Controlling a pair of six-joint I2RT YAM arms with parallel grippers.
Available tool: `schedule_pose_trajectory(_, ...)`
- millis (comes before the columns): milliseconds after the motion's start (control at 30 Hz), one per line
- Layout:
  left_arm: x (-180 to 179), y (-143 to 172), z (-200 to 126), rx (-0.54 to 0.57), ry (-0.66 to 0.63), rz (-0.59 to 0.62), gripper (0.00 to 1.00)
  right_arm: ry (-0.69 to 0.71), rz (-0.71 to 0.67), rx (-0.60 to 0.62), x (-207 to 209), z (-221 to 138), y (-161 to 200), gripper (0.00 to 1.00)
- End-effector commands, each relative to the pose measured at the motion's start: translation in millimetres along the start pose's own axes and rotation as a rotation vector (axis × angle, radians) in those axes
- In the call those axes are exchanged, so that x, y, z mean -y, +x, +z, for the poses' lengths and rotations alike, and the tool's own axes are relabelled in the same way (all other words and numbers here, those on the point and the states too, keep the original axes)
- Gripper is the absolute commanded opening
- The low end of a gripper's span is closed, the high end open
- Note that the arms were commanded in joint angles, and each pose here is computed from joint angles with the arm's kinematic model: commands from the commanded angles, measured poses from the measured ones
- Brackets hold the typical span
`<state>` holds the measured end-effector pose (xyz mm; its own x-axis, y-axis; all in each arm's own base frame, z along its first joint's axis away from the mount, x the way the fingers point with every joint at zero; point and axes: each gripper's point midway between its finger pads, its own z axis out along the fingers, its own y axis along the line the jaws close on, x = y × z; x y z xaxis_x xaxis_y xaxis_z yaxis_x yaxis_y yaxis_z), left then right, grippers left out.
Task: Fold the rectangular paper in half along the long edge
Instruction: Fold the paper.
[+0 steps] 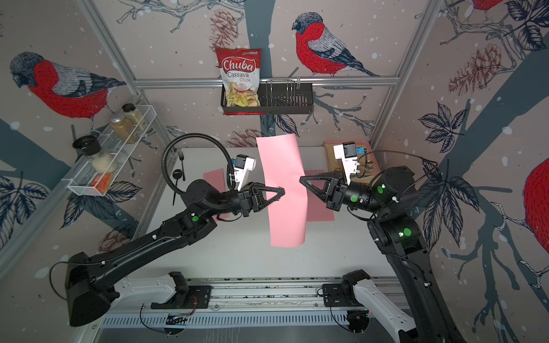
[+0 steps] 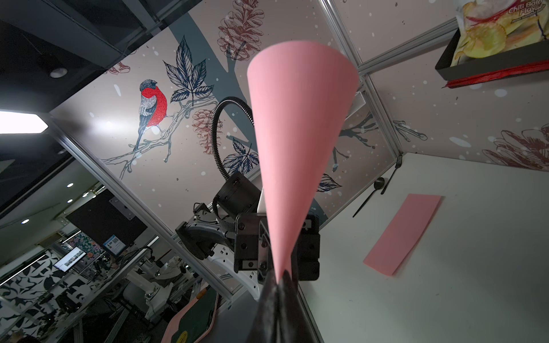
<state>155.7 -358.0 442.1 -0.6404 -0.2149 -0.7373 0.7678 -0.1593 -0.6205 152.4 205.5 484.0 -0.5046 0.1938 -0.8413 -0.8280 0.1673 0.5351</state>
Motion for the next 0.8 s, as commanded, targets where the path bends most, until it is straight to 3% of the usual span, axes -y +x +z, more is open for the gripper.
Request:
schedule_pose_trajectory(0,8,-3,-1,0.009,0.028,0.02,0.0,-0.027,-0.051,0.025,-8,0,-9,0.11)
schedule_pose_trajectory(133,7,-2,0,0.005,0.029,0.017,0.0,-0.038,-0.065,0.04,-11,-1,-13,0.03)
schedule_pose_trajectory(233,6,-1,1,0.001,0.029,0.015,0.0,-0.032,-0.064,0.047,-10,-1,-16,0.13)
schedule_pose_trajectory(300,6,0,2,0.001,0.029,0.013,0.0,-0.041,-0.068,0.049,-11,-1,-18,0.04)
schedule_pose_trajectory(367,5,0,2,-0.001,0.03,0.014,0.0,-0.04,-0.077,0.055,-12,-1,-20,0.01)
schedule_pose_trajectory(433,6,1,2,0.0,0.031,0.012,0.0,-0.038,-0.079,0.059,-12,-2,-22,0.1)
schedule_pose_trajectory(567,5,2,3,-0.002,0.031,0.008,0.0,-0.042,-0.082,0.067,-11,-1,-26,0.04)
schedule_pose_trajectory(667,6,2,3,-0.002,0.034,0.008,0.0,-0.035,-0.083,0.074,-10,-2,-29,0.13)
schedule_pose_trajectory(767,6,3,3,-0.003,0.034,0.008,0.0,-0.042,-0.088,0.075,-10,-1,-31,0.04)
